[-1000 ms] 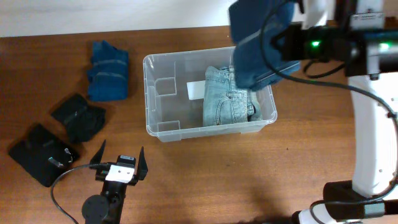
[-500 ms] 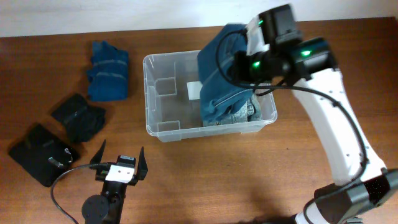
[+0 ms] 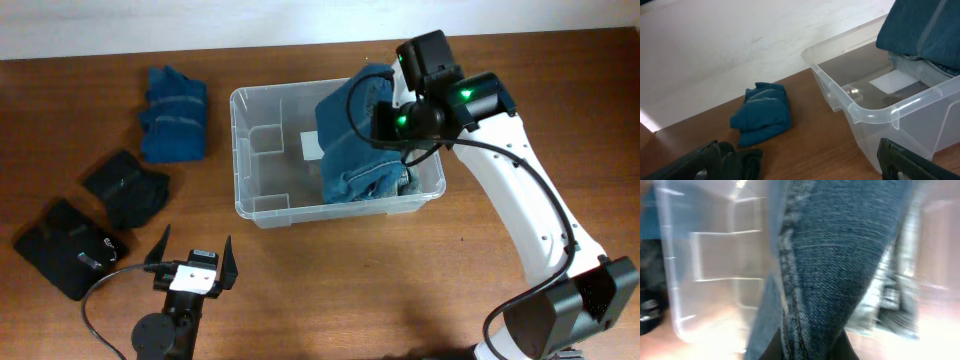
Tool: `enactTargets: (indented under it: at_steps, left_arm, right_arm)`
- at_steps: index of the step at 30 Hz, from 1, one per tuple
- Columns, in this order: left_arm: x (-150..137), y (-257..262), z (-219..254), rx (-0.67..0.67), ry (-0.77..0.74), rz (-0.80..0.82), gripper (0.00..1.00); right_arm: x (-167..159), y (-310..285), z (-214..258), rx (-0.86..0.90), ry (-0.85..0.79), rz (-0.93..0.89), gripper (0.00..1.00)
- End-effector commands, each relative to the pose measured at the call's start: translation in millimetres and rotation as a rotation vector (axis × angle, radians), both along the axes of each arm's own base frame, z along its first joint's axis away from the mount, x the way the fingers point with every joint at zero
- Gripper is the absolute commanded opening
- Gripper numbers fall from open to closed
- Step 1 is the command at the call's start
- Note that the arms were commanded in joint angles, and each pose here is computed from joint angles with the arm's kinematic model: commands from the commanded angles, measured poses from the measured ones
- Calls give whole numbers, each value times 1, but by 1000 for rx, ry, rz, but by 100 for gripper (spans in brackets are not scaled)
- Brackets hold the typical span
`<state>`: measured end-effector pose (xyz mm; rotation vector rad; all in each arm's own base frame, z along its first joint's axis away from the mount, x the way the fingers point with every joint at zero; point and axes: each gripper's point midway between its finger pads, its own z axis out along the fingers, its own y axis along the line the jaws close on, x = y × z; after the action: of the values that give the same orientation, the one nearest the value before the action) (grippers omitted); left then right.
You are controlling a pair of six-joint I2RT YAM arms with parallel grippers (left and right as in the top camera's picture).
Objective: Pack container
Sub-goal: 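Lay the dark jeans over the light jeans in the bin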
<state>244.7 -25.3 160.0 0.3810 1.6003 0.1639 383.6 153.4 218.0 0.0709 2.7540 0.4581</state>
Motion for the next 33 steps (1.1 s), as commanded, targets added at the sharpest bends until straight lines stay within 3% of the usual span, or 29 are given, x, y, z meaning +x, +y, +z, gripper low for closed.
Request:
enactTargets:
  at_steps: [1,2,4,6,9,10,12,15,16,25,33]
  left_arm:
    - [0,2,-2,-15,1,11,99]
    - [0,2,-2,-14,1,11,99]
    - [0,2,-2,-14,1,11,99]
    - [0,2,-2,-15,1,11,99]
    - [0,2,-2,-15,1,11,99]
    - [0,2,-2,-15,1,11,99]
    - [0,2,-2,-15,1,11,100]
    - [0,2,-2,-15,1,11,99]
    - [0,2,-2,-15,1,11,99]
    - [0,2,-2,-15,1,11,99]
    - [0,2,-2,-14,2,11,99]
  right_arm:
    - [7,-47,12,-215,-80,-121,31]
    - [6,-54,12,-250,-80,-135,48]
    - [6,-68,12,-323,-87,-166,67]
    - [7,-75,13,-369,-98,-169,74]
    - [12,-74,16,-392,-130,-106,76]
    - [14,-72,17,-391,-141,-90,74]
    - [20,-69,20,-392,-169,-53,61]
    - [20,-69,15,-399,-155,-44,7]
    - [18,-70,10,-406,-136,-40,4]
    - [-25,-49,-80,-315,164,71,4]
    - [-51,-43,-158,-256,239,100,4]
